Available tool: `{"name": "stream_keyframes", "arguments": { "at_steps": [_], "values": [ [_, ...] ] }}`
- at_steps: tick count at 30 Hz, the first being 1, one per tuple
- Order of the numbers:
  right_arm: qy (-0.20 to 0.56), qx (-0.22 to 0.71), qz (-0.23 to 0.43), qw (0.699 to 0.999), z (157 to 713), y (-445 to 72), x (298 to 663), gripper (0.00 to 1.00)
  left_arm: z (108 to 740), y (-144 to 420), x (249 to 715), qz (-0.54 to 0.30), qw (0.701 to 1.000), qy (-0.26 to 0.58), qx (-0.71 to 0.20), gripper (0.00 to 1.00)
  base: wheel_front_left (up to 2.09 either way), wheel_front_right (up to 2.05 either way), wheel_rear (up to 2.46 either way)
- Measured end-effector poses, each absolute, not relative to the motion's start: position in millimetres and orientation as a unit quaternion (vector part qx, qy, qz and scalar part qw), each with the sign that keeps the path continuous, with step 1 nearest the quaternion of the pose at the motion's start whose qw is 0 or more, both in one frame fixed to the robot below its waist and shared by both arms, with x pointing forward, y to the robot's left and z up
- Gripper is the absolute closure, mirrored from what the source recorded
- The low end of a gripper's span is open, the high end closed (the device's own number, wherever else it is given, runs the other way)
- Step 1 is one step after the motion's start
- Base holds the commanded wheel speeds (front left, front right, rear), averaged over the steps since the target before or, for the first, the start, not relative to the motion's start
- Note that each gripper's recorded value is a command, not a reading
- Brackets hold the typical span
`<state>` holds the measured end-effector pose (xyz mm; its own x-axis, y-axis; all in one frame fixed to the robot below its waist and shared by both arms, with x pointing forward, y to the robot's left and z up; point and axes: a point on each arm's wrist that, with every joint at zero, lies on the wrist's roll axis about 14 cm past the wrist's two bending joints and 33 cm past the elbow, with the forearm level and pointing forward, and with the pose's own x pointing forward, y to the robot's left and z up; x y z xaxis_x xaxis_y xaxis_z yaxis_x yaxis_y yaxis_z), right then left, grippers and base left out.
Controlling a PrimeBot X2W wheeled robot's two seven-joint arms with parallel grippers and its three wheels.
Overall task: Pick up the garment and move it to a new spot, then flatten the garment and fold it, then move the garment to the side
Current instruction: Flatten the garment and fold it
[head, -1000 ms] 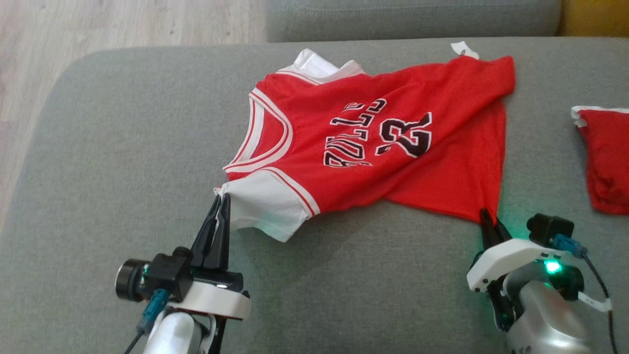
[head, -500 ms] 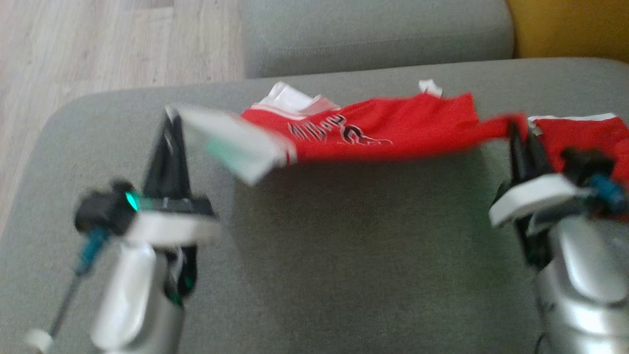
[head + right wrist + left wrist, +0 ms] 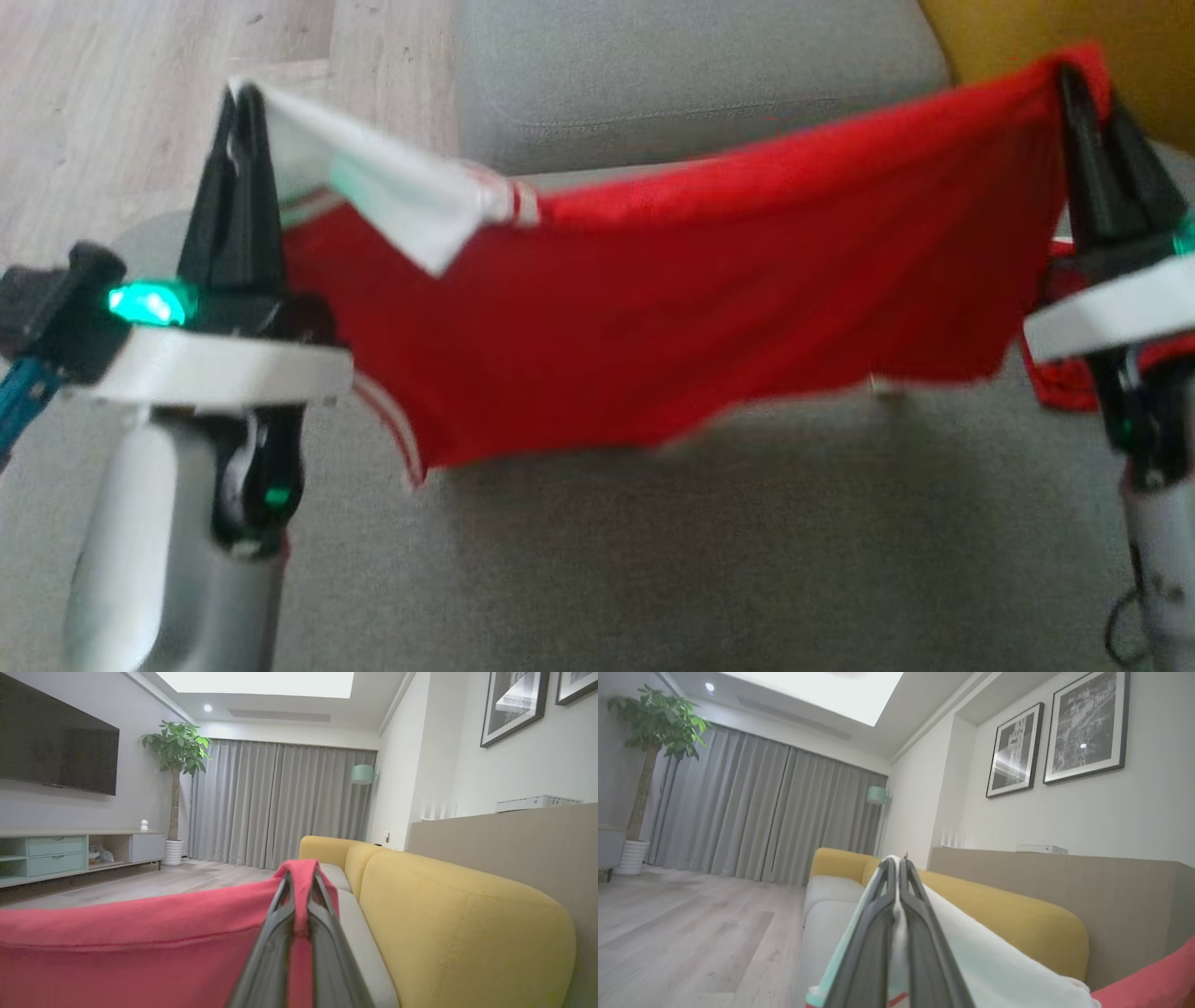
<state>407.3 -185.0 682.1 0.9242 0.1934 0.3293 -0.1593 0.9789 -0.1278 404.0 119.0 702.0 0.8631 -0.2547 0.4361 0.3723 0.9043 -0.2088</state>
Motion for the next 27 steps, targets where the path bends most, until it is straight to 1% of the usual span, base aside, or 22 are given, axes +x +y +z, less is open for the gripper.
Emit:
{"name": "stream_keyframes", "arguments": {
  "at_steps": [1, 6, 10, 11, 12, 14, 16, 18, 20, 23, 27],
  "values": [
    [-0.173, -0.049, 0.09, 0.98, 682, -185, 407, 1.0, 702, 119, 404, -0.164, 0.954, -0.204, -0.144, 1.0, 0.0, 0.0, 0.0],
    [-0.135, -0.044, 0.092, 0.986, 662, -183, 397, 1.0, 688, 126, 393, -0.171, 0.962, -0.15, -0.154, 1.0, 0.0, 0.0, 0.0],
    [-0.106, -0.05, 0.096, 0.988, 650, -181, 408, 1.0, 686, 126, 409, -0.177, 0.966, -0.126, -0.143, 1.0, 0.0, 0.0, 0.0],
    [-0.09, -0.048, 0.102, 0.99, 644, -178, 423, 1.0, 683, 123, 428, -0.183, 0.965, -0.109, -0.154, 1.0, 0.0, 0.0, 0.0],
    [-0.083, -0.068, 0.111, 0.988, 646, -176, 445, 1.0, 683, 126, 454, -0.177, 0.968, -0.102, -0.144, 1.0, 0.0, 0.0, 0.0],
    [-0.086, -0.097, 0.119, 0.984, 654, -174, 476, 1.0, 683, 136, 487, -0.161, 0.973, -0.096, -0.136, 1.0, 0.0, 0.0, 0.0],
    [-0.092, -0.137, 0.128, 0.978, 666, -169, 511, 1.0, 681, 145, 521, -0.152, 0.978, -0.093, -0.104, 1.0, 0.0, 0.0, 0.0],
    [-0.098, -0.153, 0.13, 0.975, 677, -165, 547, 1.0, 684, 155, 556, -0.137, 0.982, -0.103, -0.082, 1.0, 0.0, 0.0, 0.0],
    [-0.101, -0.175, 0.13, 0.971, 681, -162, 581, 1.0, 691, 161, 589, -0.124, 0.982, -0.125, -0.064, 1.0, 0.0, 0.0, 0.0],
    [-0.115, -0.21, 0.106, 0.965, 685, -173, 626, 1.0, 710, 168, 631, -0.1, 0.978, -0.177, -0.049, 1.0, 0.0, 0.0, 0.0],
    [-0.147, -0.193, 0.078, 0.967, 686, -184, 664, 1.0, 737, 173, 664, -0.079, 0.964, -0.246, -0.055, 1.0, 0.0, 0.0, 0.0]
  ]
}}
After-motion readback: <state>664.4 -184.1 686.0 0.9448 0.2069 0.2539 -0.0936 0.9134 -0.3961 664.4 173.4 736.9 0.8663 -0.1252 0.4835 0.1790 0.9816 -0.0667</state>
